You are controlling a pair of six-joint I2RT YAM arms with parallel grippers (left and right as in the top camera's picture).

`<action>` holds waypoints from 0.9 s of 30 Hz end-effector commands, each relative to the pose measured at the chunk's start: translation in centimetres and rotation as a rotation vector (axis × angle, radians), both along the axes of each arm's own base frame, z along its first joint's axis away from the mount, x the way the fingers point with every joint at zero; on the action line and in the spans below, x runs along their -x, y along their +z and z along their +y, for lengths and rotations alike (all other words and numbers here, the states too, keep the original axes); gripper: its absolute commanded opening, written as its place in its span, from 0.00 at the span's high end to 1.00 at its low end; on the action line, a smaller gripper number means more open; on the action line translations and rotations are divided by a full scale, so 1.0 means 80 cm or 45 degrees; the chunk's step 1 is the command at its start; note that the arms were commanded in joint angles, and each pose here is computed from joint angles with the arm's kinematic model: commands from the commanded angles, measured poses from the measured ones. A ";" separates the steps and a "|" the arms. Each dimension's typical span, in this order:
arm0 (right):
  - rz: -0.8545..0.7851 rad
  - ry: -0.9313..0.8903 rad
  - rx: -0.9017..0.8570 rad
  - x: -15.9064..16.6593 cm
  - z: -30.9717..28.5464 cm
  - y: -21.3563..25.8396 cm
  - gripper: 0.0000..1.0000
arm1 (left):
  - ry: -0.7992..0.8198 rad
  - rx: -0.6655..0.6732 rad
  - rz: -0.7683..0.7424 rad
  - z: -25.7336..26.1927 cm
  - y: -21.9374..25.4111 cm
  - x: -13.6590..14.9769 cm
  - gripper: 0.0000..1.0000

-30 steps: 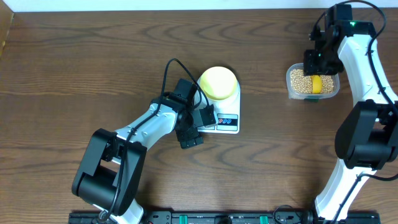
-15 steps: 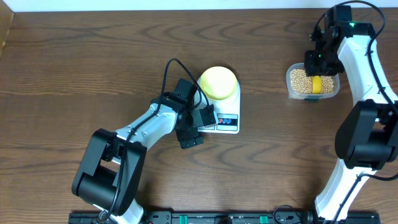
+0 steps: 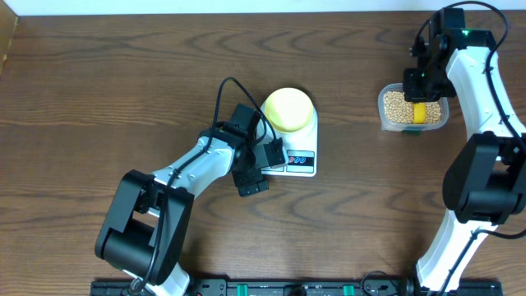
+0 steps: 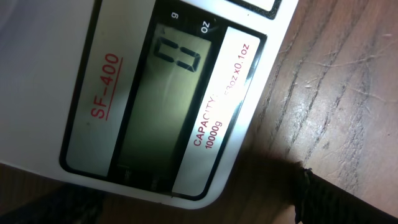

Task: Scoop item into bowl and weigh 50g on scale
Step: 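Lower the right gripper onto the yellow scoop handle in the tub, then grasp the scoop handle with the right gripper and dig into soybeans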

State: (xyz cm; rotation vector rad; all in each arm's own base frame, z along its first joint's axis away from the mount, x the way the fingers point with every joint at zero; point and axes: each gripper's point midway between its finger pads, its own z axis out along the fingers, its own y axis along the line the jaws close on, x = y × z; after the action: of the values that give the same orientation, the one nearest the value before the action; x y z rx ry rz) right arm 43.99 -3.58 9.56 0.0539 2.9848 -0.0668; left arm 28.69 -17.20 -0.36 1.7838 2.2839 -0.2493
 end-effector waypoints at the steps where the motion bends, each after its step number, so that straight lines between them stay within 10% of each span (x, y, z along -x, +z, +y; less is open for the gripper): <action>1: 0.024 -0.033 0.007 0.005 -0.016 -0.006 0.99 | -0.056 -0.018 0.085 -0.001 -0.025 0.018 0.02; 17: 0.026 -0.061 -0.269 0.016 -0.025 -0.005 0.86 | -0.056 -0.018 0.085 -0.001 -0.025 0.018 0.02; 27: 0.021 -0.056 -0.284 0.014 -0.022 -0.004 0.99 | -0.056 -0.018 0.085 -0.001 -0.025 0.018 0.02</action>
State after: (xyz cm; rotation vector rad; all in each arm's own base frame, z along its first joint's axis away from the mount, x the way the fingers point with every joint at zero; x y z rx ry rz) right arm 42.95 -5.63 9.71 0.1599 2.9818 0.2457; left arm 28.69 -17.20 -0.36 1.7838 2.2839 -0.2493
